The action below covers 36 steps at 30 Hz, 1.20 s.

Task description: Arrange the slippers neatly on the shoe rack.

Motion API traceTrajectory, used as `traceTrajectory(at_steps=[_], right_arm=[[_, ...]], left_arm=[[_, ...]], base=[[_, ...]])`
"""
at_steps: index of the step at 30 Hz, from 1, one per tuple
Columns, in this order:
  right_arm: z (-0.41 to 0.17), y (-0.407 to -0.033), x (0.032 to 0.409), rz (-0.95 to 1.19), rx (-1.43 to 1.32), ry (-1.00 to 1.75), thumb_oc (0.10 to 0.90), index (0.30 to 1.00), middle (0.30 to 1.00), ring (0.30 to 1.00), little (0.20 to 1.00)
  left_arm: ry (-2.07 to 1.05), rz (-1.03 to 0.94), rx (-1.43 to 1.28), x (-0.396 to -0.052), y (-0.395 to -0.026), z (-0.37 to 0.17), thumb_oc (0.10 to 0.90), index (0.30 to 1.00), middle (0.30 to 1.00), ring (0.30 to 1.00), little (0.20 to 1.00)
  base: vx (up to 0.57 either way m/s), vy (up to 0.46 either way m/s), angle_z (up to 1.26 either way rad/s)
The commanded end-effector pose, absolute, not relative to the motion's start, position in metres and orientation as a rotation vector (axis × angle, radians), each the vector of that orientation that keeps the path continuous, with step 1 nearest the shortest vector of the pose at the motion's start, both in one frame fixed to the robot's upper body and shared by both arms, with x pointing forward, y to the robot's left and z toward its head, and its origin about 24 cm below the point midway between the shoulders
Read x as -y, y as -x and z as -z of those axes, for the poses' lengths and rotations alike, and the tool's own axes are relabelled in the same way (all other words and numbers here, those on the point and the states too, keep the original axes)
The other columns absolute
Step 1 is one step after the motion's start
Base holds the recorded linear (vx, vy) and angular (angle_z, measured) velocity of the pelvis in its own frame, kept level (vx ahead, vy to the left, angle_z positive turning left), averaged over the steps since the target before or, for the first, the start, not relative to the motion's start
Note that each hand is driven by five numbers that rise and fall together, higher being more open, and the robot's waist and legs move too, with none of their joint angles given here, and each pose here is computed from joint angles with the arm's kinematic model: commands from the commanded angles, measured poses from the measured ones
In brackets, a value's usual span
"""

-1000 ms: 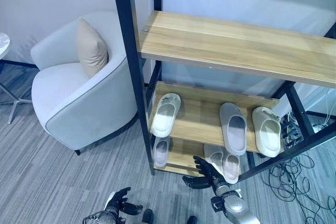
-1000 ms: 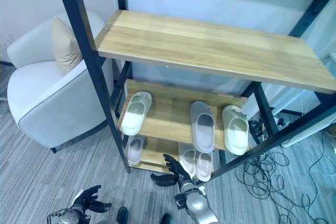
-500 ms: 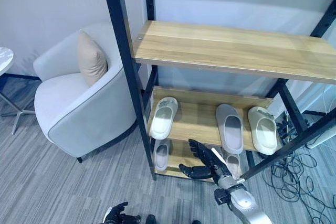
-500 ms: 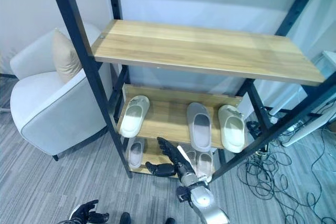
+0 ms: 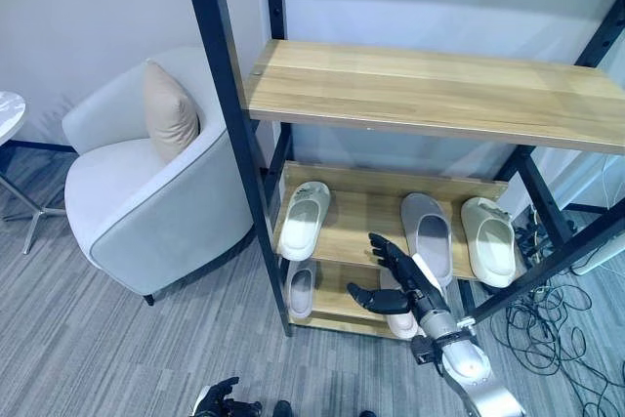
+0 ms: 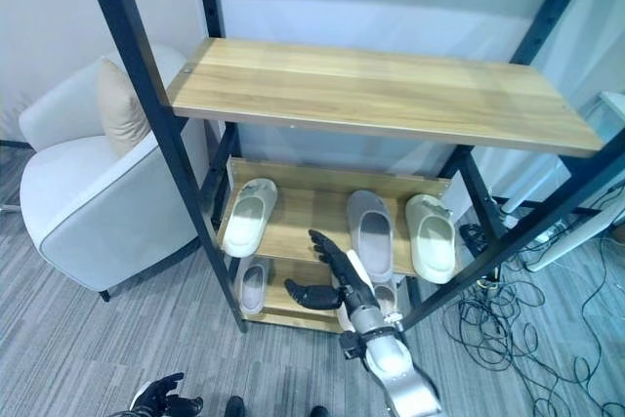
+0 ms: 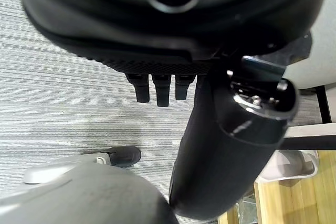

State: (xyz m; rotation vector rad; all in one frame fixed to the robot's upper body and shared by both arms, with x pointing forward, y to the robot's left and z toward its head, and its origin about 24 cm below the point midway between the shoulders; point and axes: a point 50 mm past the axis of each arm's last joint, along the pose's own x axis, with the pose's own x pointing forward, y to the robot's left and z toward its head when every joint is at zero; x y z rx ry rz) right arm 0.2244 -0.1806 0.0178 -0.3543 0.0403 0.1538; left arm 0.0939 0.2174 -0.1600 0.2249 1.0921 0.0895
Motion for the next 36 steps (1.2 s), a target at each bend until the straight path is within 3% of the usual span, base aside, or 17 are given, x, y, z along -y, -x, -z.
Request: traceTrajectory(at_steps=[1,9,16,36], right_arm=[[-0.118,-0.252,0.181,-0.055,0.488,0.498,0.8,0.9,0.9,0.9,0.9],[-0.148,-0.264,0.2,0.079,0.617,0.789,0.8,0.9,0.9,0.9,0.9],[-0.176,-0.272,0.239,0.198,0.644,1.181,0.8,0.9,0.9,0.9,0.9],[-0.169,-0.293,0.288,0.272,0.411,1.477,0.8,0.9,0.9,0.9,0.9]], left_arm=[[-0.273,0.021,-1.159,-0.197,-0.074,0.169,0.8,0.9,0.9,0.9,0.9],[-0.301,0.039,-1.157,-0.199,-0.072,0.169,0.8,0.9,0.9,0.9,0.9],[-0.314,0.036,-1.161,-0.204,-0.07,0.168,0.8,0.9,0.9,0.9,0.9],[-0.329,0.072,-1.181,-0.205,-0.065,0.169,0.8,0.9,0.9,0.9,0.9]], base=[[0.03,0.007,0.0],[0.0,0.0,0.0],[0.02,0.005,0.07],[0.0,0.001,0.01]])
